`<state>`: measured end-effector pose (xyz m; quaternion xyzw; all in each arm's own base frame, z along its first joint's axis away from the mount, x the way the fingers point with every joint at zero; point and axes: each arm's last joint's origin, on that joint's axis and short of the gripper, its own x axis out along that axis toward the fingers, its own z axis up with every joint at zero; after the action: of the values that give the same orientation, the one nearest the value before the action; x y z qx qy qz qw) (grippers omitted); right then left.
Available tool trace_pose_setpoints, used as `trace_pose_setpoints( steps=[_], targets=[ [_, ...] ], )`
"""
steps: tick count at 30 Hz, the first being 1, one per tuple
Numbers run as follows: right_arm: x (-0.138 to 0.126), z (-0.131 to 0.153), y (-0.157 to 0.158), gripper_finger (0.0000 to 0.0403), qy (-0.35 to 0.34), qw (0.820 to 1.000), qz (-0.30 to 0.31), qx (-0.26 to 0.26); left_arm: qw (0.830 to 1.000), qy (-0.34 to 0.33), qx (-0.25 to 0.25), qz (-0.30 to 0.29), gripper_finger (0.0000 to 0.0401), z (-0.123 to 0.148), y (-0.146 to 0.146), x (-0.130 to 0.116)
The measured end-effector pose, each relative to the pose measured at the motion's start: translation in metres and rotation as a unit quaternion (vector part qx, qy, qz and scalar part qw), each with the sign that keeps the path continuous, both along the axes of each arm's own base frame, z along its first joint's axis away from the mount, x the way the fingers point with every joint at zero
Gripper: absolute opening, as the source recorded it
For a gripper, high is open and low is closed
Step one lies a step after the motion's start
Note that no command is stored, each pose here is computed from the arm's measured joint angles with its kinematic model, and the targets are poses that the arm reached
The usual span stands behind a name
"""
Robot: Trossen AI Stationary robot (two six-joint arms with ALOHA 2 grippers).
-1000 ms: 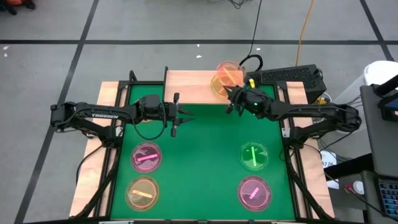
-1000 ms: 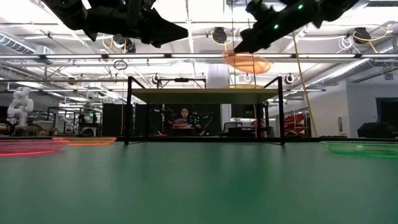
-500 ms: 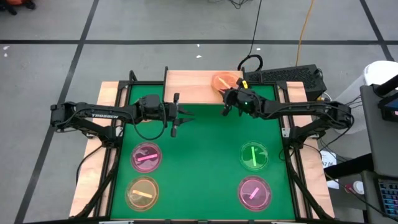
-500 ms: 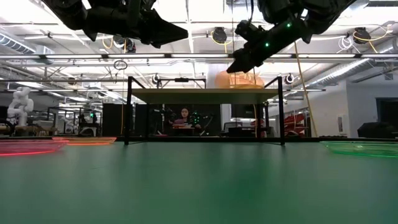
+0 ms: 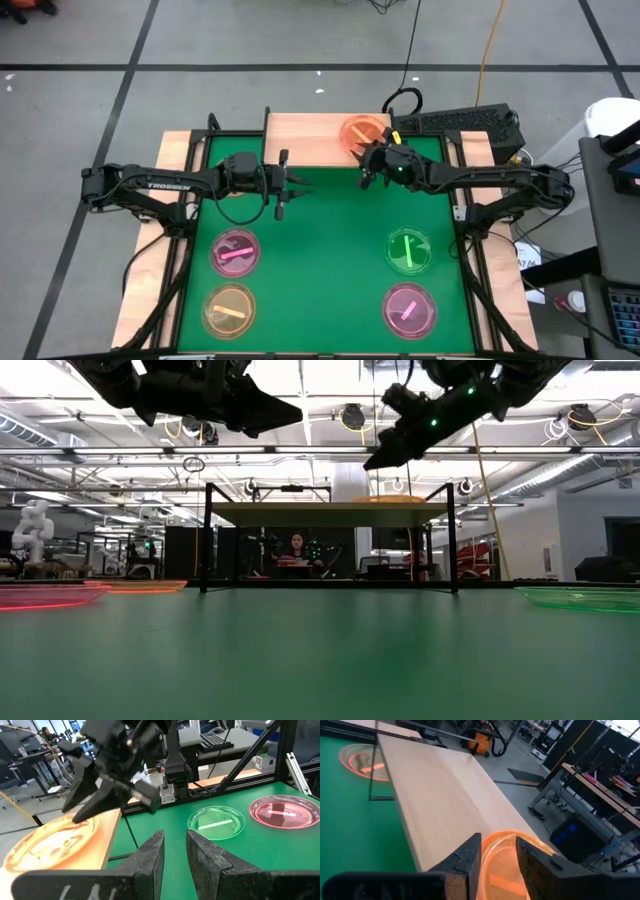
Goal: Place and stack plates onto a shelf
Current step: Stack the pink plate on top of the orange plate on the shelf
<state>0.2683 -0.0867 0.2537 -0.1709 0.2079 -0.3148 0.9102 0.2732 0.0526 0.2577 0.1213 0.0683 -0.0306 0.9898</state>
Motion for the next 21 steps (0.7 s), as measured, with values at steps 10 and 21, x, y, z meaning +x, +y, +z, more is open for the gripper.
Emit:
trace_pose_setpoints(
  steps=[10,21],
  targets=[
    [-0.04,0.031,0.037,0.0101,-0.072,0.996,0.044,0.023,1.0,0.009,0.028,-0.004,0.0088,-0.002,0.0,0.0],
    [-0.085,0.001,0.064,0.01,-0.111,0.989,0.098,0.025,0.997,0.014,-0.026,0.066,0.0088,0.001,0.001,-0.001]
  ],
)
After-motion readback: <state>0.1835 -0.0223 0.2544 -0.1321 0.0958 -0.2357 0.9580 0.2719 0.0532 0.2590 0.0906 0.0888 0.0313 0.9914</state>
